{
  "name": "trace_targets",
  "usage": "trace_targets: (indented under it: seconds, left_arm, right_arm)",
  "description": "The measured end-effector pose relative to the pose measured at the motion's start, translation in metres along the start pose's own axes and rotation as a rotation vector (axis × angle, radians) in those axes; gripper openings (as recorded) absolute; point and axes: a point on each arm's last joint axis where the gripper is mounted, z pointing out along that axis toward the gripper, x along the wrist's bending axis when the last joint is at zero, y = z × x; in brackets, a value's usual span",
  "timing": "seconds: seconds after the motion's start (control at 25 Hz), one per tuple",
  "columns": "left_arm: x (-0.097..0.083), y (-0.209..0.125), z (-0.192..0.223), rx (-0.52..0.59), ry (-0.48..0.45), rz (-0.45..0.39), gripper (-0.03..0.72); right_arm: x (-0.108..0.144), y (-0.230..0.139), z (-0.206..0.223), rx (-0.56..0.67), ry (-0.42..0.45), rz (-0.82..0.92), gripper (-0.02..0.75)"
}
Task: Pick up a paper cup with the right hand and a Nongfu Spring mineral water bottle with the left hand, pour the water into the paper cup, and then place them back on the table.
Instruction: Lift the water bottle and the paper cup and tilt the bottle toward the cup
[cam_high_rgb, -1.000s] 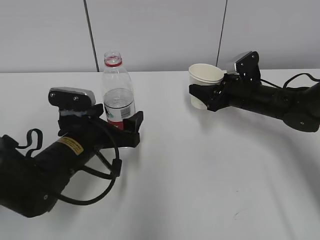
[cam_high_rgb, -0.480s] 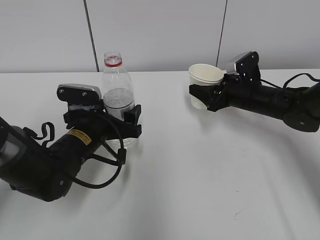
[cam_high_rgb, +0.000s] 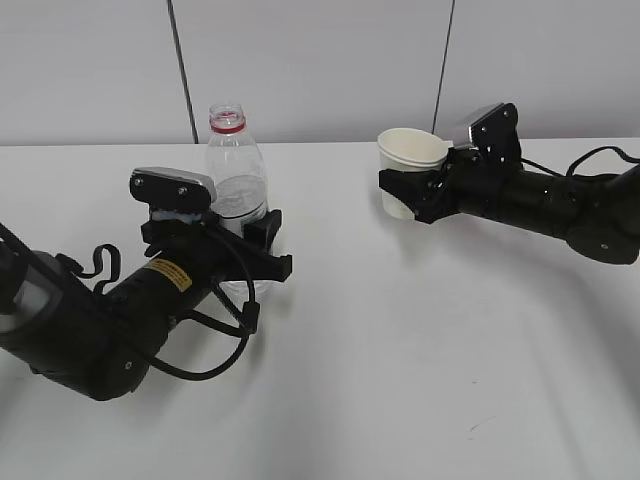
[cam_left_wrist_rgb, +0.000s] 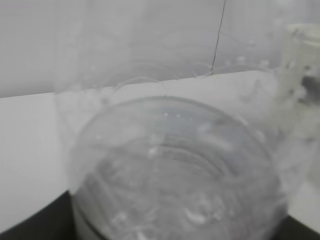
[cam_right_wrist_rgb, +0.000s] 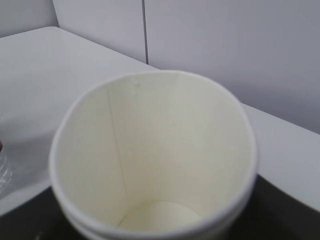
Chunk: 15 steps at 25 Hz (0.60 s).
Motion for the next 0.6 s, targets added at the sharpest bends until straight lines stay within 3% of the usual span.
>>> trace_targets:
  seconds: [0.36, 0.6]
  left_arm:
    - [0.012, 0.001, 0.001, 0.000, -0.025, 0.028, 0.365]
    - [0.056, 0.011, 0.005, 0.000, -0.034, 0.093, 0.365]
  right_arm:
    - [0.004, -0.001, 0.000, 0.015, 0.046, -0.003, 0.482]
    - [0.012, 0.001, 0.000, -0.008, 0.122, 0.020, 0.482]
